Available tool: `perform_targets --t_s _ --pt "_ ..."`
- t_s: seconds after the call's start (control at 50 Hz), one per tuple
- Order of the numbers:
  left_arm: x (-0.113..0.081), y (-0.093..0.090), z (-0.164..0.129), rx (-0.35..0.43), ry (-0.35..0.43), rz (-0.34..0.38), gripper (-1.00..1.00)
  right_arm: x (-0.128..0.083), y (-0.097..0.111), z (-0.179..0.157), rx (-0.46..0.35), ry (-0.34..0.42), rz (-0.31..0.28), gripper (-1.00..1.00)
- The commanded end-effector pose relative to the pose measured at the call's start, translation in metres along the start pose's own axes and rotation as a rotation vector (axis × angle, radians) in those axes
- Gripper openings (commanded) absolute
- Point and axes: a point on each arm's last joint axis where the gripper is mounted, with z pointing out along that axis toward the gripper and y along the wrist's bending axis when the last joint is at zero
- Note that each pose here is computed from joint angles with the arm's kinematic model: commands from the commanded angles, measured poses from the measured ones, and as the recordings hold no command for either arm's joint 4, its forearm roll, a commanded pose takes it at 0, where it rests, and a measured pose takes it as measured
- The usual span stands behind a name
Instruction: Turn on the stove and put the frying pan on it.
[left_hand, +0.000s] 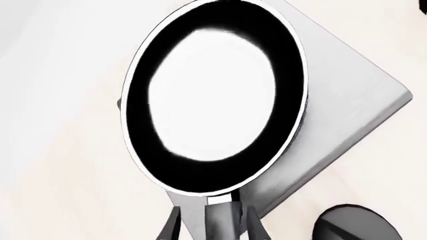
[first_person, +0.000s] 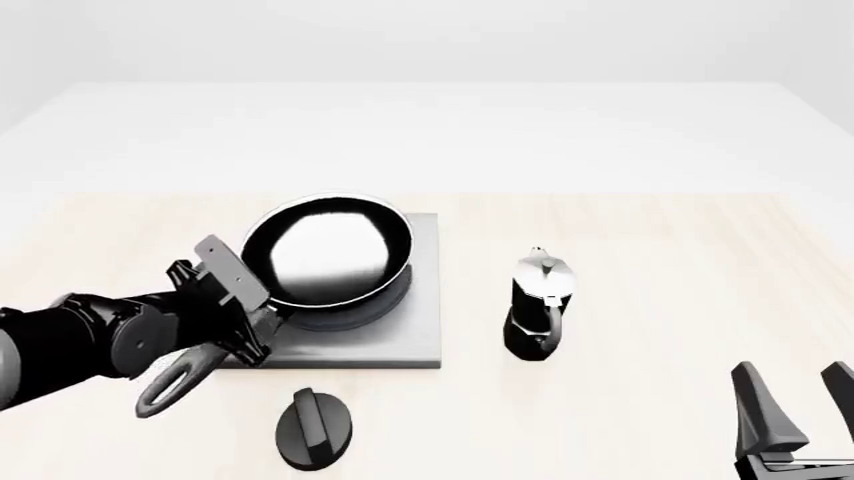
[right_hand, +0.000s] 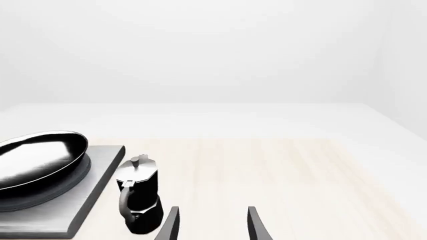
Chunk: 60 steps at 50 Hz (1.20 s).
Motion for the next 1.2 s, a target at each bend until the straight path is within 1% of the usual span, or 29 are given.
perform_targets --t_s 0.02,0.04,0.06,0.08,0.32,0.5,0.76,0.96,1.2 --pt "-0.007 0.016 0.0 -0.061 -0.046 -0.032 1.0 0.0 0.0 0.0 0.0 0.0 0.0 1.0" --pt "-0.006 0.012 0.0 -0.051 -0.042 -0.026 1.0 0.0 0.0 0.0 0.0 0.0 0.0 1.0" --pt "-0.007 0.016 -0.001 -0.06 -0.047 -0.039 1.0 0.0 0.0 0.0 0.0 0.0 0.0 1.0" --pt "-0.007 0.017 0.0 -0.065 -0.047 -0.038 1.0 0.0 0.0 0.0 0.0 0.0 0.0 1.0" --pt "-0.005 0.015 0.0 -0.065 -0.05 -0.037 1.0 0.0 0.0 0.0 0.0 0.0 0.0 1.0" --pt "-0.006 0.011 -0.003 -0.038 -0.03 -0.041 1.0 0.0 0.0 0.0 0.0 0.0 0.0 1.0" --pt "-0.006 0.005 -0.009 -0.004 -0.006 -0.029 1.0 0.0 0.0 0.0 0.0 0.0 0.0 1.0" --pt "-0.007 0.007 -0.016 -0.004 0.001 -0.024 1.0 0.0 0.0 0.0 0.0 0.0 0.0 1.0" --pt "-0.014 0.013 -0.03 -0.021 -0.017 -0.022 1.0 0.0 0.0 0.0 0.0 0.0 0.0 1.0"
